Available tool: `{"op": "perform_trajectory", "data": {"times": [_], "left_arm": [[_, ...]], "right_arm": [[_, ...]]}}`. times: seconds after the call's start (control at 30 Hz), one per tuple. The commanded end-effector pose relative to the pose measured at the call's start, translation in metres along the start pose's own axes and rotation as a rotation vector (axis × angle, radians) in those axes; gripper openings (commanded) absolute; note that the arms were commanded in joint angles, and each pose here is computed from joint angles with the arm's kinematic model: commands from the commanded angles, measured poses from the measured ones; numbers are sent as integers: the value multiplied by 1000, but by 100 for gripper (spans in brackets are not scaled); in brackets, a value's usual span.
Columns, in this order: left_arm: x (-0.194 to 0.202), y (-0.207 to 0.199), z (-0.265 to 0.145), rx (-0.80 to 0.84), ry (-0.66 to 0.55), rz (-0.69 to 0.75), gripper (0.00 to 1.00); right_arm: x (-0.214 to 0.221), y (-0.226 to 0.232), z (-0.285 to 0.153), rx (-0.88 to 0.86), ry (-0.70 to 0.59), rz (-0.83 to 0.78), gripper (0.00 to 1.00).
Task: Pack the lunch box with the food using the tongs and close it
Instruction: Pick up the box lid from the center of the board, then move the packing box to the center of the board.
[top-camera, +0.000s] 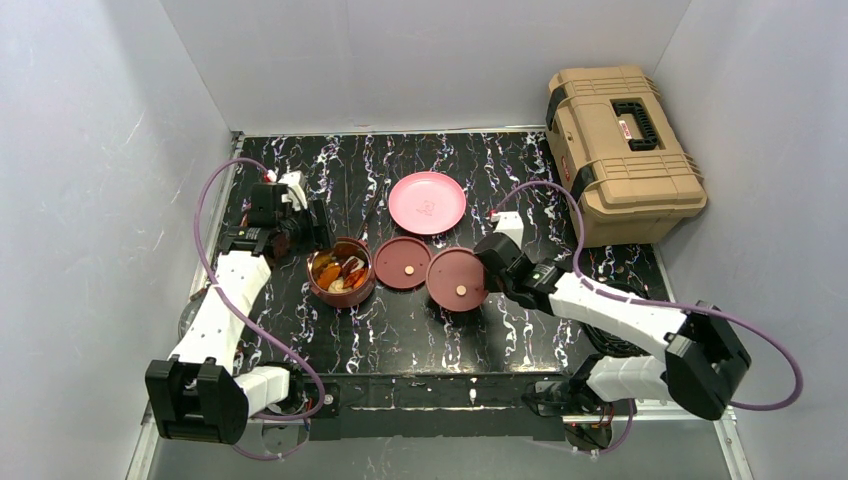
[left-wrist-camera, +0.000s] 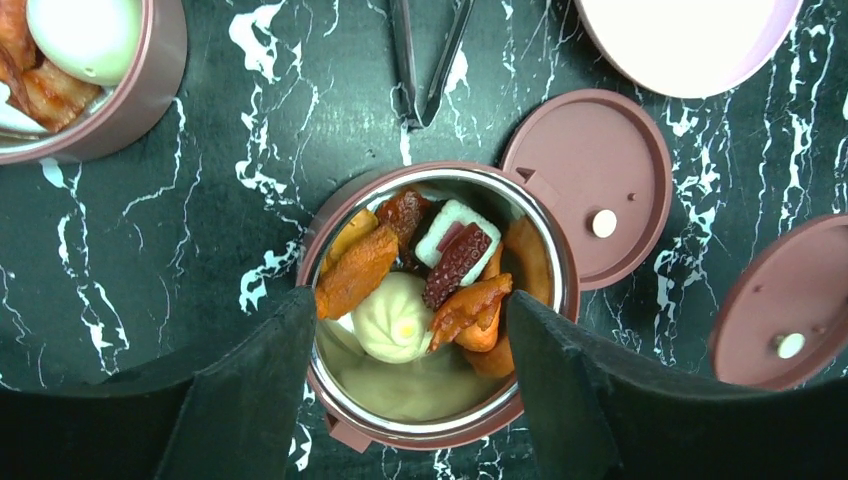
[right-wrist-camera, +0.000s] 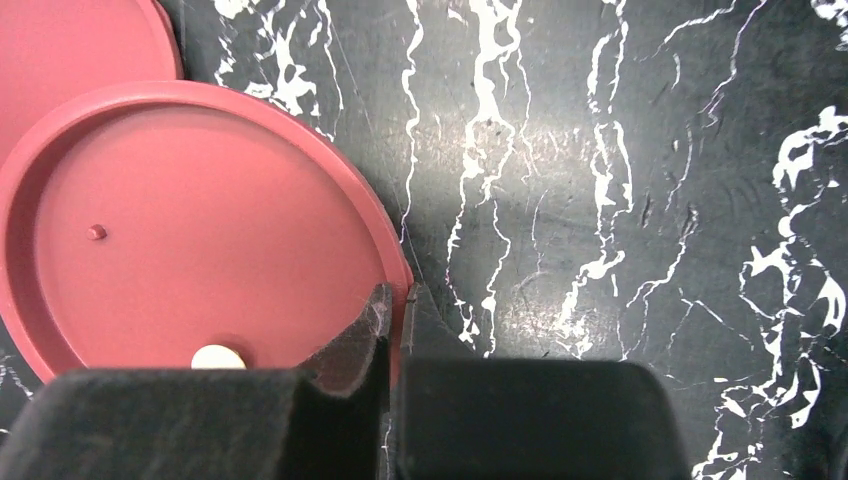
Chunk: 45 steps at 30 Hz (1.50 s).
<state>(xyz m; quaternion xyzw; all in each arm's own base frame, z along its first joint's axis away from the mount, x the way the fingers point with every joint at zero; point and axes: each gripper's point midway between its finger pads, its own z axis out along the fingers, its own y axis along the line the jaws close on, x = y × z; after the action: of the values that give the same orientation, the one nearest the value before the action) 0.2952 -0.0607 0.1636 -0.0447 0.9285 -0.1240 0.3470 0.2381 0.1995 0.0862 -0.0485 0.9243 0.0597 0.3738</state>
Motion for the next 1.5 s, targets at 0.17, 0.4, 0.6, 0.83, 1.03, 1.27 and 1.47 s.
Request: {"op": "perform_trajectory", "data": {"times": [0.17, 0.4, 0.6, 0.83, 1.03, 1.27, 1.47], "left_arm": [[22, 25, 6, -101, 130, -11, 53], [30, 37, 12, -153, 184, 14, 47], [31, 38, 18, -142, 212, 27, 36], [36, 38, 24, -128, 251, 45, 28], [38, 33, 28, -90, 268, 57, 18], [40, 11, 31, 46, 265, 55, 11], [45, -8, 33, 116, 276, 72, 10]], "right_arm": [[-42, 18, -28, -96, -109, 46, 1], [-42, 25, -25, -118, -89, 27, 1], [-38, 32, -24, -149, -71, 18, 1], [-38, 33, -24, -156, -67, 16, 1], [-36, 37, -25, -178, -57, 15, 1], [-38, 43, -25, -199, -53, 15, 1], [-49, 50, -30, -224, -68, 26, 1]]}}
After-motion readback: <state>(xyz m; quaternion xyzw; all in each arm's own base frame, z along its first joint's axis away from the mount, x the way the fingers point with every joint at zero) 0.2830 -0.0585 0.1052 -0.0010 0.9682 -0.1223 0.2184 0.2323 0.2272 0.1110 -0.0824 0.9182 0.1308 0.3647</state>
